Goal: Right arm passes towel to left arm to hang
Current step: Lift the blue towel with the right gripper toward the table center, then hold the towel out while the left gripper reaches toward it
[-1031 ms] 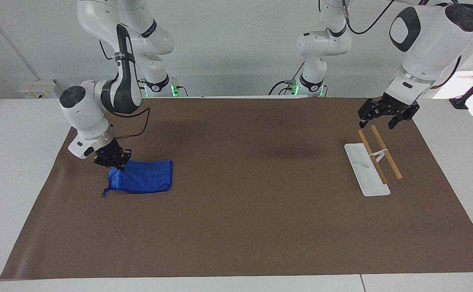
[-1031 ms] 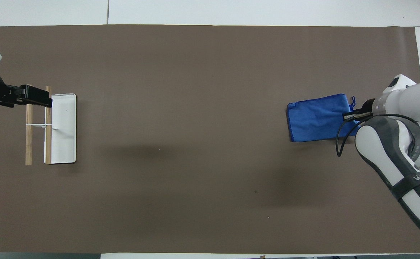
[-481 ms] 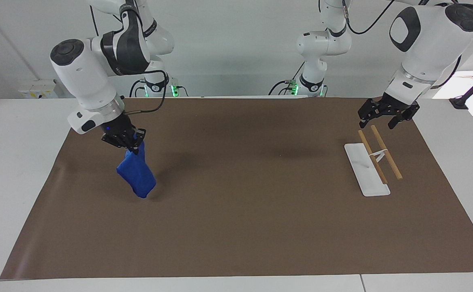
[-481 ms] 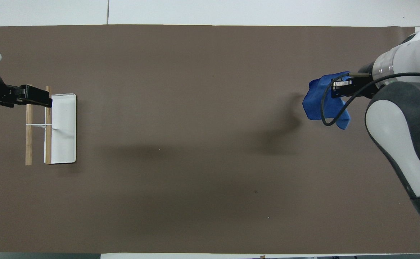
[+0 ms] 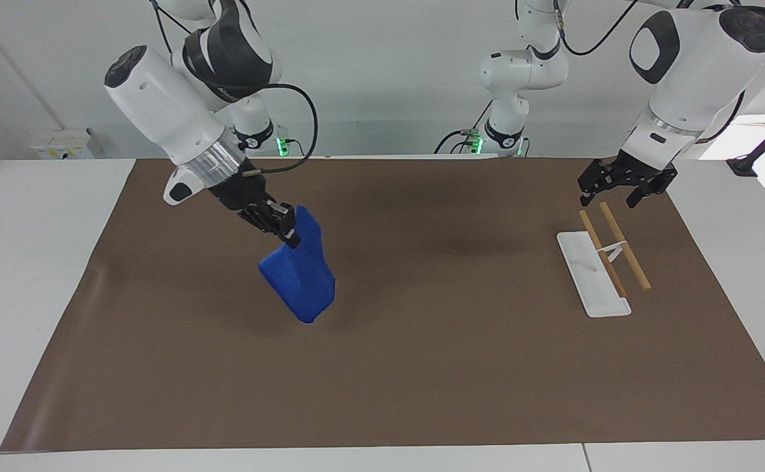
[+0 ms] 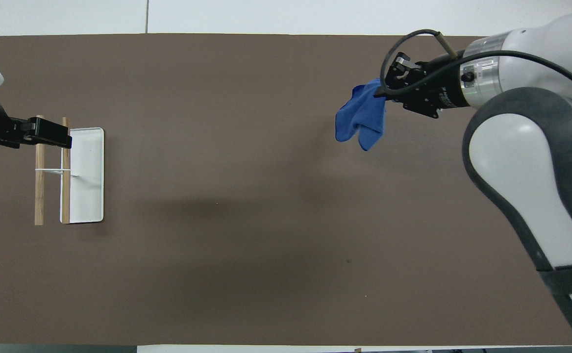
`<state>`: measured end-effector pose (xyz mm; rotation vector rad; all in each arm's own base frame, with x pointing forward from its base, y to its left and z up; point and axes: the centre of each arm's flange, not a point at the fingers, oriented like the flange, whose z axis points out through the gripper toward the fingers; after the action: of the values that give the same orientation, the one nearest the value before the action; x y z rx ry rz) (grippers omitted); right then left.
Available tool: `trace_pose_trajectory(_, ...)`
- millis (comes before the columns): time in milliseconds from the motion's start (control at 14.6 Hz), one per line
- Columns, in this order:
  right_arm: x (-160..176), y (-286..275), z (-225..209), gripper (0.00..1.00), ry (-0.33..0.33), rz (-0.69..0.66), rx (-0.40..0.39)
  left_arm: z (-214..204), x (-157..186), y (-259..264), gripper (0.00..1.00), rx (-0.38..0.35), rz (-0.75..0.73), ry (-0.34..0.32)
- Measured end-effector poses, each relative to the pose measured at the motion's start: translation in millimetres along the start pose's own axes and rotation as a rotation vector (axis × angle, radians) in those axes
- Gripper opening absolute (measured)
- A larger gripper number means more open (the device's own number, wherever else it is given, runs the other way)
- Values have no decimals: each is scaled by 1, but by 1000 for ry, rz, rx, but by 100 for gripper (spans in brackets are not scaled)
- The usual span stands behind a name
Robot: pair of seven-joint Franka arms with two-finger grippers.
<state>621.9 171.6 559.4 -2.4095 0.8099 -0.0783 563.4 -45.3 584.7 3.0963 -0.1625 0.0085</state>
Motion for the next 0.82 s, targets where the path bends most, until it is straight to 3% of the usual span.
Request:
trace_pose_trajectory(344,-48,-52,25,3,-9,298,214,6,-3,13,100,0,-43,-19)
trace_pose_trajectory(550,-93,-82,45,3,-23,429,309,14,-8,40,100,-10,-175,-35)
trace_pose_trajectory(824,-137,-102,74,3,-68,573,396,15,-10,64,100,-116,-390,-36)
